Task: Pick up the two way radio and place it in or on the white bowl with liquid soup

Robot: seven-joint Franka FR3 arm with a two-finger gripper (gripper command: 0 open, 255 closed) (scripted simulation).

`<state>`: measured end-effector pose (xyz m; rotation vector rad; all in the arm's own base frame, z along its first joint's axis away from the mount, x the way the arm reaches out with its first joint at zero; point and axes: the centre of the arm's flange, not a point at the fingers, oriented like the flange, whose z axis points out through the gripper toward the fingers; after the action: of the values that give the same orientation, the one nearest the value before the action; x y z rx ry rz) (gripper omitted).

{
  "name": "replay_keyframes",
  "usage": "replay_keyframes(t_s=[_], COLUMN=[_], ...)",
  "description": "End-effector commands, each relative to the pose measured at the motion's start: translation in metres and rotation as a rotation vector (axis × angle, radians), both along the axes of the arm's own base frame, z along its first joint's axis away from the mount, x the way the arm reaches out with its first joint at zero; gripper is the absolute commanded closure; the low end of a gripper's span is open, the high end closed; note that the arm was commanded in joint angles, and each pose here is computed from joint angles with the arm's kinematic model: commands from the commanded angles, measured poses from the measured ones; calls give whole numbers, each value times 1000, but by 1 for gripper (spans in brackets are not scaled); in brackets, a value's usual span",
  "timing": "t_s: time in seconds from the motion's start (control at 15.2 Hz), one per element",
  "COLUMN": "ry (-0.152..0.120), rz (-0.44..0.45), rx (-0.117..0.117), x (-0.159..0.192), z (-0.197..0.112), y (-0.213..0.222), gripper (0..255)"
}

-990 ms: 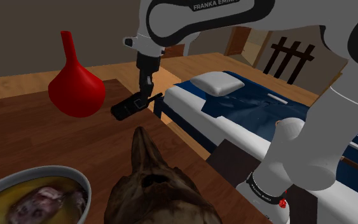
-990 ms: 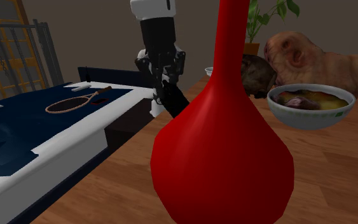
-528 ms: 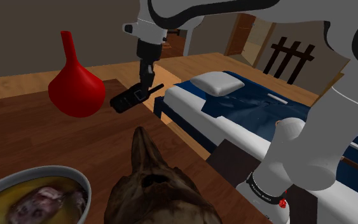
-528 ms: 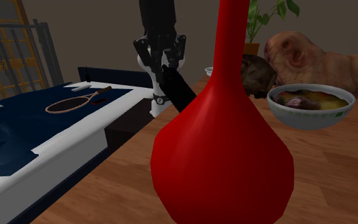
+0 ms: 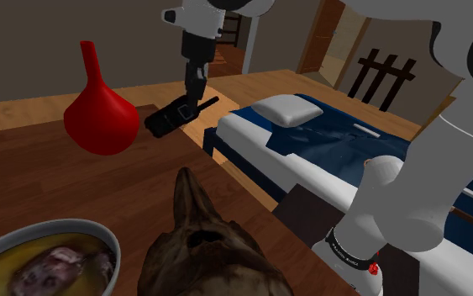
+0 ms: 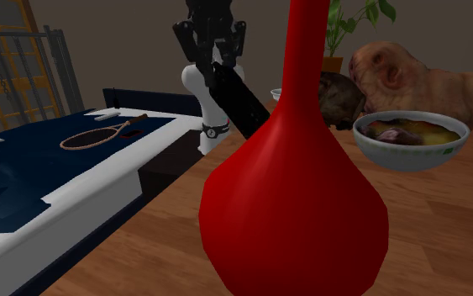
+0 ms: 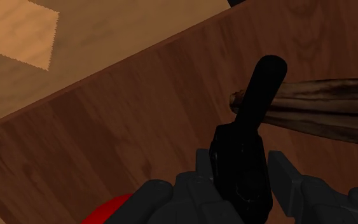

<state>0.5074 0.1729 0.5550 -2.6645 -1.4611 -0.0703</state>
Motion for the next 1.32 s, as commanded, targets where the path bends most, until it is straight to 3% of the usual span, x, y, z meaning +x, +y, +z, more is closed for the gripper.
replay_keyframes(t_s=[0.0, 1.25], ry=[0, 0], rz=[0, 0], rx=[0, 0], x=[0, -88], z=[11, 22], y=[0, 220], gripper=[255, 255])
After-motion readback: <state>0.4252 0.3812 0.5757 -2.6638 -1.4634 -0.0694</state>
